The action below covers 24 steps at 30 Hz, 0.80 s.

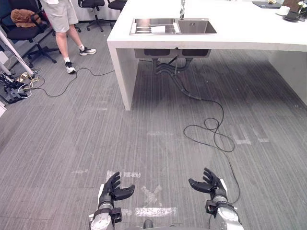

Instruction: Walk over to the sink, pick up the cup, carry it to the dishwasher, place the cup inside the dishwasher, then close the dishwasher door

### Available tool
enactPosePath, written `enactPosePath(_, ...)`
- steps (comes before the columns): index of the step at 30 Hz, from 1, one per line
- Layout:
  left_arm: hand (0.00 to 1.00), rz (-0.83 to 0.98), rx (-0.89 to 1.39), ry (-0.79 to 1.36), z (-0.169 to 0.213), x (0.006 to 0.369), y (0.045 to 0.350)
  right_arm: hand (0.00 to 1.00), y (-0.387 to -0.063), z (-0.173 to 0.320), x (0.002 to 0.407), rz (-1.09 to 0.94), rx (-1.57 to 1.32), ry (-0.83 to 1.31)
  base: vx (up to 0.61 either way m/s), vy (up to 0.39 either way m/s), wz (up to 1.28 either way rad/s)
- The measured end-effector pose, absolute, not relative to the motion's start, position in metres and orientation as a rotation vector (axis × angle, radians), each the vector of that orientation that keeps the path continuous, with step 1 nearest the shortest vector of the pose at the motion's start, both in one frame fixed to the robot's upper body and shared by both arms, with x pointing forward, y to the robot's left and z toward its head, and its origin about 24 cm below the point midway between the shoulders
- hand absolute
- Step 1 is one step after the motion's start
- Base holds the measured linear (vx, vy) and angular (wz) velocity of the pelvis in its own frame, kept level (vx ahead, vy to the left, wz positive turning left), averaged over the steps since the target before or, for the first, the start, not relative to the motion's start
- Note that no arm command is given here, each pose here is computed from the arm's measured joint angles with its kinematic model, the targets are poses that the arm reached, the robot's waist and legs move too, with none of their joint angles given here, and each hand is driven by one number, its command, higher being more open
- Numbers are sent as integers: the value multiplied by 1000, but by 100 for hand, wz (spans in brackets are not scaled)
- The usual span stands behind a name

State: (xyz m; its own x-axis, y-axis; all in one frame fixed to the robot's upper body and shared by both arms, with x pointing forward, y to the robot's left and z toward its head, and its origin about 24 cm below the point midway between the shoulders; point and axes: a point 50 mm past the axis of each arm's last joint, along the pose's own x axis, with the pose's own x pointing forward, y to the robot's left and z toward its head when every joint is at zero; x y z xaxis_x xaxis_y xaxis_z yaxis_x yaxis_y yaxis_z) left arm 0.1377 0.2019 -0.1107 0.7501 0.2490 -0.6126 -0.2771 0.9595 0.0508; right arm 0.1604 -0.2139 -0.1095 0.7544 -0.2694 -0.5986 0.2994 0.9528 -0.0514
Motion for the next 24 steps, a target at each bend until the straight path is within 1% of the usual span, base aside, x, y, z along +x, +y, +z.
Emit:
enactPosePath(10, 90, 350, -63, 660, -110, 135, 213, 90, -220, -108, 159, -354, 71, 632, -4, 5, -3)
enactPosePath(16, 90, 353, -73, 663, -111, 133, 213, 90, -221, -111, 150, -369, 91, 653, -1, 2, -1)
enactPosePath(24, 90, 338, -79, 682, -114, 128, 207, 90, -221, -111, 150, -364, 94, 654, 0, 0, 0)
